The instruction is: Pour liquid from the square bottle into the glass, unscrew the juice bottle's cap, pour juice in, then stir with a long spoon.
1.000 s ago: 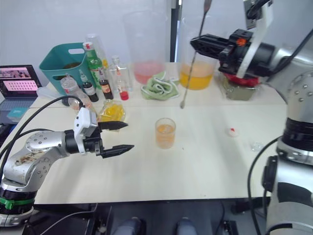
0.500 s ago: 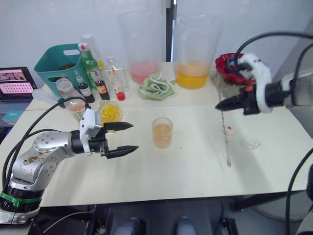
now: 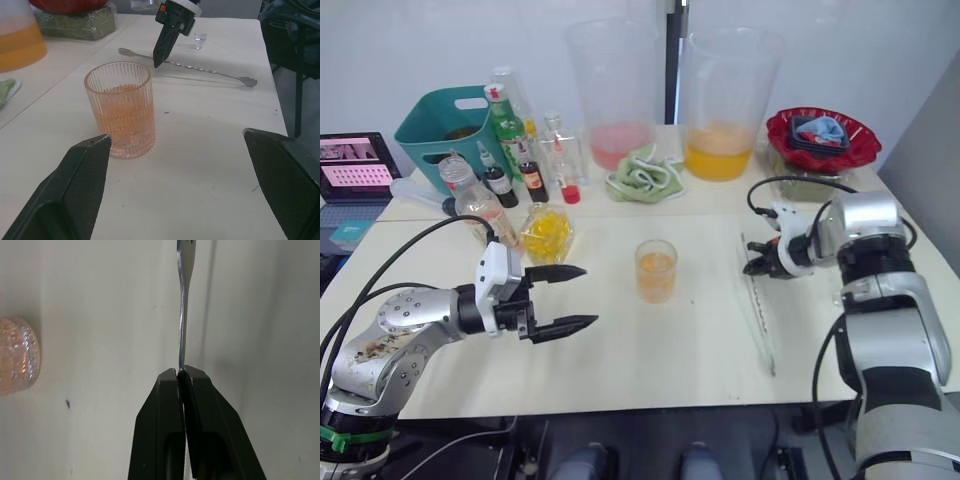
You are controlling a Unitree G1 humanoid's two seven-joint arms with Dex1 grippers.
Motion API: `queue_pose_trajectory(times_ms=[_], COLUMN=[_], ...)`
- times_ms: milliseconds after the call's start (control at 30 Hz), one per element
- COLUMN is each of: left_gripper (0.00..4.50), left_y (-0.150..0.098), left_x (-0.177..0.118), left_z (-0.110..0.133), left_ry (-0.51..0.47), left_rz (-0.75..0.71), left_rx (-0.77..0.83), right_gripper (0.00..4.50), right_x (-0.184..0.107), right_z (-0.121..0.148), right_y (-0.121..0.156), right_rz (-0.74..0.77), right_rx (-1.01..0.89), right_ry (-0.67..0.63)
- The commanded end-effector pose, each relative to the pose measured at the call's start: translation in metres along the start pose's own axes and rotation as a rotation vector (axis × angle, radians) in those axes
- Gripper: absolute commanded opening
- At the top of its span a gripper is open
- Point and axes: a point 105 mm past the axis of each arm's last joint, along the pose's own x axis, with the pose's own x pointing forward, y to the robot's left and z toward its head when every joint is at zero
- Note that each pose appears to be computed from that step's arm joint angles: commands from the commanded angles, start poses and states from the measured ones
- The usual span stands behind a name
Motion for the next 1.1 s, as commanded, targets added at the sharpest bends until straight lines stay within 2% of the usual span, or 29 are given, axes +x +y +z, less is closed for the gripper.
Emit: queue_pose_trajectory(times_ms=[33, 67, 133, 267, 300, 333, 433, 500, 667, 733, 833, 933, 1033, 1100], left_gripper=[4.45, 4.45, 4.50, 4.50, 4.50, 4.50, 4.50, 4.50, 4.50, 4.50, 4.50, 4.50, 4.50, 4.50], left_y=[-0.003, -0.003, -0.003, 0.002, 0.002, 0.003, 0.011, 0.014, 0.032, 0.036, 0.048, 0.060, 0.070, 0.077], left_x=[-0.006, -0.007, -0.012, -0.020, -0.022, -0.023, -0.031, -0.036, -0.065, -0.076, -0.092, -0.107, -0.131, -0.143], left_z=[0.013, 0.012, 0.005, -0.004, -0.006, -0.007, -0.006, -0.008, -0.023, -0.036, -0.042, -0.057, -0.062, -0.064], left_ry=[-0.024, -0.013, 0.025, 0.043, 0.050, 0.050, -0.017, -0.032, 0.026, 0.116, 0.186, 0.300, 0.318, 0.338], left_rz=[0.009, 0.013, 0.028, 0.073, 0.078, 0.084, 0.143, 0.166, 0.272, 0.271, 0.304, 0.358, 0.389, 0.422], left_rx=[0.046, 0.042, 0.040, 0.001, 0.001, -0.008, -0.097, -0.111, -0.014, -0.018, -0.014, 0.029, 0.020, 0.036], right_gripper=[0.00, 0.00, 0.67, 1.95, 2.44, 2.67, 3.60, 4.38, 4.45, 4.45, 4.45, 4.45, 4.45, 4.45], right_x=[0.000, 0.001, 0.000, -0.014, -0.018, -0.023, -0.054, -0.071, -0.117, -0.131, -0.158, -0.170, -0.175, -0.172], right_z=[0.011, 0.012, 0.014, 0.025, 0.028, 0.031, 0.046, 0.050, 0.046, 0.044, 0.027, 0.009, -0.017, -0.040], right_y=[-0.008, -0.009, -0.007, 0.001, 0.003, 0.003, 0.009, 0.012, 0.010, 0.004, 0.001, -0.009, -0.029, -0.027], right_rz=[-0.051, -0.057, -0.048, -0.028, -0.025, -0.023, 0.010, 0.019, 0.049, 0.035, 0.087, 0.090, -0.093, -0.015], right_rx=[-0.029, -0.029, -0.030, -0.089, -0.095, -0.100, -0.129, -0.169, -0.378, -0.499, -0.619, -0.732, -0.755, -0.704], right_ry=[-0.052, -0.056, -0.060, -0.068, -0.076, -0.085, -0.149, -0.177, -0.288, -0.374, -0.504, -0.631, -0.681, -0.672])
